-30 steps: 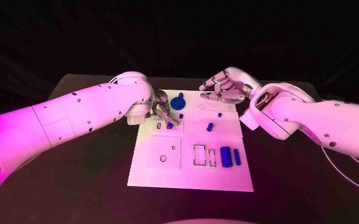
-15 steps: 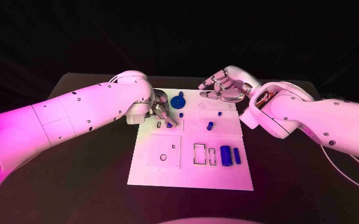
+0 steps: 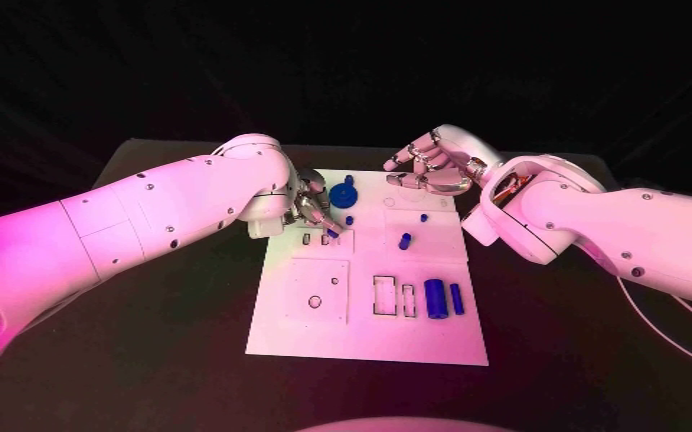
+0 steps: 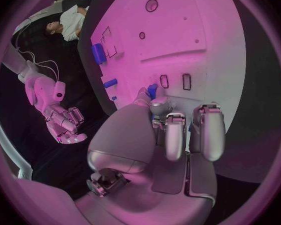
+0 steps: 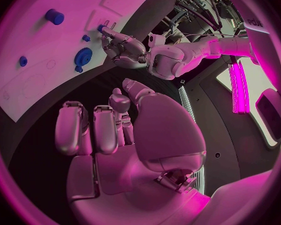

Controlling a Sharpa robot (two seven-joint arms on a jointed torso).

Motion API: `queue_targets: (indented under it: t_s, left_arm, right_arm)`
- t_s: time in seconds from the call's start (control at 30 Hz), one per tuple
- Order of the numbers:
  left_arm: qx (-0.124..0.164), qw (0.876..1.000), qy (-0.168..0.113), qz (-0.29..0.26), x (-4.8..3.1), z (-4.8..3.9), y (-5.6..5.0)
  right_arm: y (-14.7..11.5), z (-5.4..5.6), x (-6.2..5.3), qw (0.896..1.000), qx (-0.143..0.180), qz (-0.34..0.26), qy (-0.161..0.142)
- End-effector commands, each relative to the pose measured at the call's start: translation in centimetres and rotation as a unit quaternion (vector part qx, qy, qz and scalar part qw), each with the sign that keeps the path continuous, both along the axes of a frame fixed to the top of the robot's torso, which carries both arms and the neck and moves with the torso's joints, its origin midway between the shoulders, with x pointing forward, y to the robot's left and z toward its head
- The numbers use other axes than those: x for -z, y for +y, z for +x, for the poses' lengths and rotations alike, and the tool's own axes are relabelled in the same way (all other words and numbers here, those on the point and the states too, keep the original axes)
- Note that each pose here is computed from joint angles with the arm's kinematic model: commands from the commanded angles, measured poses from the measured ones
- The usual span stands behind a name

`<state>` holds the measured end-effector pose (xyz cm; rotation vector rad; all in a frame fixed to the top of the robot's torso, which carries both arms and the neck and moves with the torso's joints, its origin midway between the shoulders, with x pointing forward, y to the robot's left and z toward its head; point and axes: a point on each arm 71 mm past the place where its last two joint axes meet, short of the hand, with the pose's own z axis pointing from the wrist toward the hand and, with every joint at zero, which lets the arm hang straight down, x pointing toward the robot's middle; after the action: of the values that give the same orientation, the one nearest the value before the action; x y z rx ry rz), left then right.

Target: Assemble the parts on the task board

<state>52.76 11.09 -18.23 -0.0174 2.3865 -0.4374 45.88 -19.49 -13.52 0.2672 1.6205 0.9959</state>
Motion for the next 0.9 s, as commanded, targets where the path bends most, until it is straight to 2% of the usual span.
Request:
queue_targets:
  t_s: [0.03,0.3,0.67,0.9]
  left_arm:
    - [-0.004,0.999,0.004,-0.031,-0.1,0.01,-0.2]
    - [-0.016,0.999,0.005,-0.032,-0.07,0.05,0.4]
    - [-0.069,0.996,-0.015,-0.054,-0.21,-0.29,1.4]
    - [-0.055,0.998,-0.012,-0.042,0.23,-0.89,1.6]
  right_arm:
    - [0.1,0.0,0.1,1.0,-0.007,-0.005,0.006]
    - [0.1,0.1,0.3,1.0,-0.006,-0.007,0.011]
    - [0.0,0.1,0.4,1.0,-0.004,-0.009,0.014]
    - [0.0,0.1,0.4,1.0,-0.005,-0.009,0.015]
